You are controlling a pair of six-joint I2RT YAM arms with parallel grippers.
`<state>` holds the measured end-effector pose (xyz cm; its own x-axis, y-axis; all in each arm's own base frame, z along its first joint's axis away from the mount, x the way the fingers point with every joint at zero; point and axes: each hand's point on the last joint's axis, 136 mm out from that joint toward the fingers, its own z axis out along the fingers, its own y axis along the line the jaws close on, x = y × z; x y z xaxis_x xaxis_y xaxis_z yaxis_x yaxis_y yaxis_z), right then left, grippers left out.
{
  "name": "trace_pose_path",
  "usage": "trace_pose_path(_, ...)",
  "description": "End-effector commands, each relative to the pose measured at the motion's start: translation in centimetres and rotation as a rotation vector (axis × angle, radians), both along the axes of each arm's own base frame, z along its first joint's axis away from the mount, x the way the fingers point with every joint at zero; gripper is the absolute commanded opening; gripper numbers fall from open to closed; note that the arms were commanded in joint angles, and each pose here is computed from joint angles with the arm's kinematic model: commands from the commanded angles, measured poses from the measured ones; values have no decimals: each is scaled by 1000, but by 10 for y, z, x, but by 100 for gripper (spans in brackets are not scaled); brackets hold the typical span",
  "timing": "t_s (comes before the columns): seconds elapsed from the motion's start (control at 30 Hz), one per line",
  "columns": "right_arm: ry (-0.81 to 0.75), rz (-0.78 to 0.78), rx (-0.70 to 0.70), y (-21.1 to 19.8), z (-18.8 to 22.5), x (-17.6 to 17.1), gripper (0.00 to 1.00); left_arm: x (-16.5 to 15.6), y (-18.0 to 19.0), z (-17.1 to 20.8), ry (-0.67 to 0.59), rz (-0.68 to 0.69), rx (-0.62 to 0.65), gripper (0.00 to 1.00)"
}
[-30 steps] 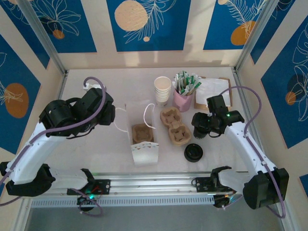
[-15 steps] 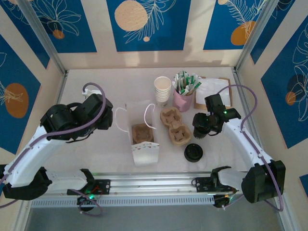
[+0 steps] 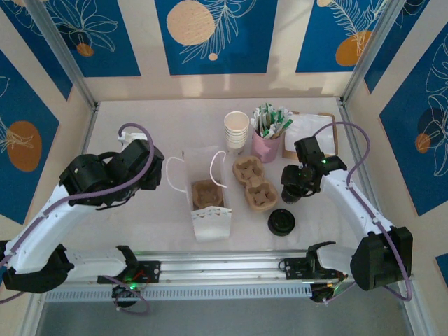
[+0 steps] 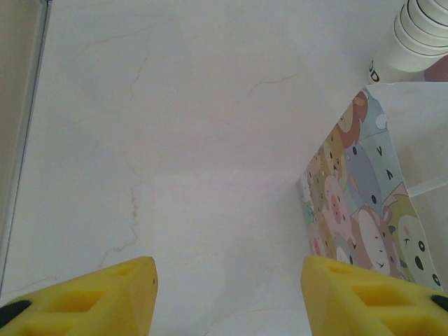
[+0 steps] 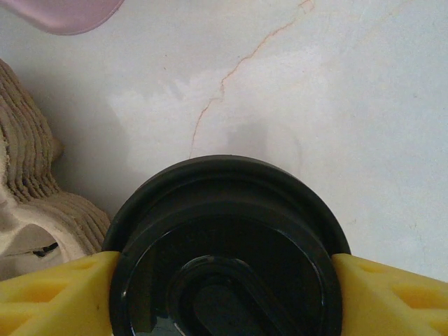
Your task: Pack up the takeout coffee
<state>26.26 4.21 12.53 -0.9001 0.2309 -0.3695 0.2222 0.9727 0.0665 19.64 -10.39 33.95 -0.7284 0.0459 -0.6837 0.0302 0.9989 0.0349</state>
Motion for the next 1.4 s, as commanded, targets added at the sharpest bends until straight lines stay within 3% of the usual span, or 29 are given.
trace_pose_path(0.0, 29, 7, 8, 3, -1, -4, 74, 2, 4, 10, -45, 16, -19, 57)
trace_pose_path(0.2, 26, 17, 15, 4, 6, -6, 71, 7, 10, 17, -64, 30, -15, 58)
trace_pose_path(0.4, -25, 57, 19, 9, 36, -7, 69, 33, 8, 23, -18, 69, -66, 59)
trace_pose_path(0.6, -124, 137, 32, 19, 84, -15, 66, 76, 25, 22, 14, 192, -225, 62)
trace_pose_path(0.73, -189, 204, 53, 28, 124, -29, 65, 87, 39, -5, 77, 276, -410, 60)
trace_pose_path(0.8, -232, 248, 94, 38, 145, -37, 63, 84, 40, -28, 132, 294, -493, 59)
trace_pose_path(0.97, -356, 349, 184, 62, 199, -55, 61, 58, 38, -78, 209, 285, -524, 56)
trace_pose_path(1.17, -482, 447, 235, 88, 249, -64, 60, 24, 3, -134, 303, 202, -733, 50)
trace_pose_path(1.37, -607, 531, 335, 116, 299, -71, 58, -2, -23, -180, 369, 175, -833, 47)
